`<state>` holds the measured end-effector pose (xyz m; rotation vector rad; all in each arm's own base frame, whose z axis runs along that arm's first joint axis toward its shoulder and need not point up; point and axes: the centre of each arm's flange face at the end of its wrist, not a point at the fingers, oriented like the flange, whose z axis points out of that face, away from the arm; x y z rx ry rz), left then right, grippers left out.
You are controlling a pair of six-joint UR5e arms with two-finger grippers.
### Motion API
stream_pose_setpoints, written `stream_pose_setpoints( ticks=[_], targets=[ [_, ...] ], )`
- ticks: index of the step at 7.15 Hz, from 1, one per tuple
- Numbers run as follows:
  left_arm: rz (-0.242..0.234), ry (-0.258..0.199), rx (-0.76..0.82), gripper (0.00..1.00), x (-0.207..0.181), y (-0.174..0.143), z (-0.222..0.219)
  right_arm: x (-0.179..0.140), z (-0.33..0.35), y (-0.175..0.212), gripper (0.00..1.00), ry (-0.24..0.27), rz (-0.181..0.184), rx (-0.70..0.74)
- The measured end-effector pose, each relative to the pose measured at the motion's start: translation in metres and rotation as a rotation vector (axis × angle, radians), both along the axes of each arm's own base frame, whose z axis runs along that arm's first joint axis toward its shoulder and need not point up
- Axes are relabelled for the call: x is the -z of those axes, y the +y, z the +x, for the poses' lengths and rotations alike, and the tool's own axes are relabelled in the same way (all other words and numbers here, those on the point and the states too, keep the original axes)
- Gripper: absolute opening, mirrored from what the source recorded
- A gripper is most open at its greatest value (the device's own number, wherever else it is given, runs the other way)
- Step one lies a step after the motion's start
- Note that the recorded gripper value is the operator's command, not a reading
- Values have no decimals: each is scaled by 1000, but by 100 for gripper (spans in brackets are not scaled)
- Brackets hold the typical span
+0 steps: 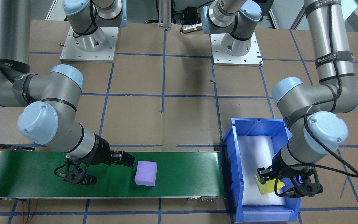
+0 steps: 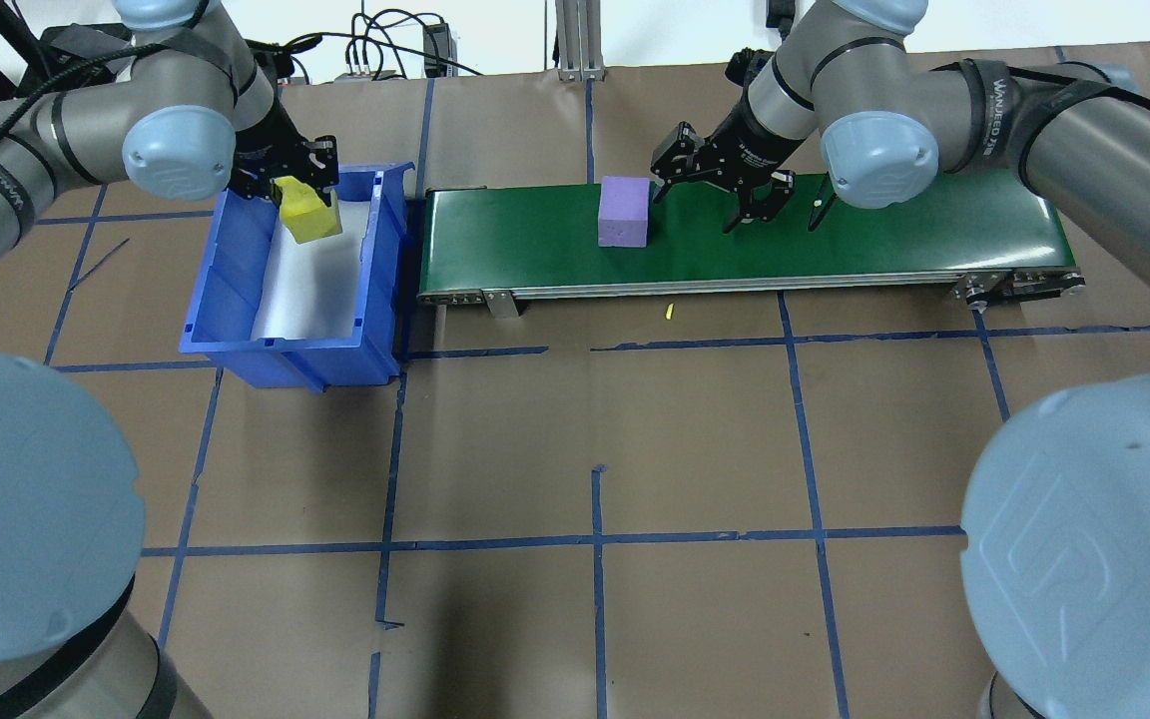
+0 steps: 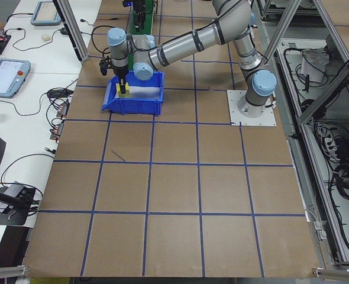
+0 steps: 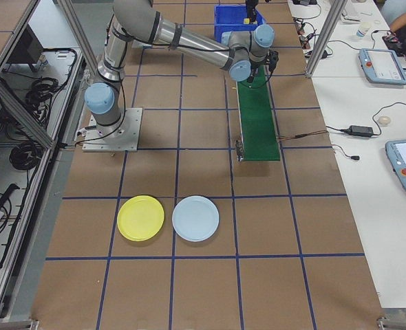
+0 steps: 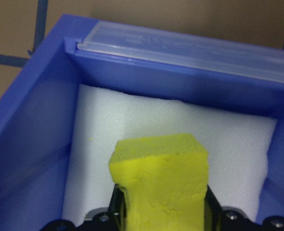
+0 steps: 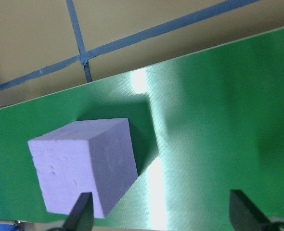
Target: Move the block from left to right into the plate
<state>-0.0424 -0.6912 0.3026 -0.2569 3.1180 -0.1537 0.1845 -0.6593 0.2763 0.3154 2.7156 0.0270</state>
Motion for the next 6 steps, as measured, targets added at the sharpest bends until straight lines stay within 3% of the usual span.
stream_pose_setpoints(
  ticks=[2, 3, 5, 6],
  targets=[
    [-13, 70, 40, 25, -49, 24, -42, 0, 0, 0, 100, 0, 1, 3],
    [-14, 82, 90, 25, -55, 32, -79, 0, 0, 0, 100, 0, 1, 3],
    [-18, 76, 190, 27, -48, 44, -145, 2, 0, -1, 100, -1, 2, 3],
    [-23, 51, 224, 29, -34, 46, -173, 3, -1, -1, 100, -2, 4, 4]
  ],
)
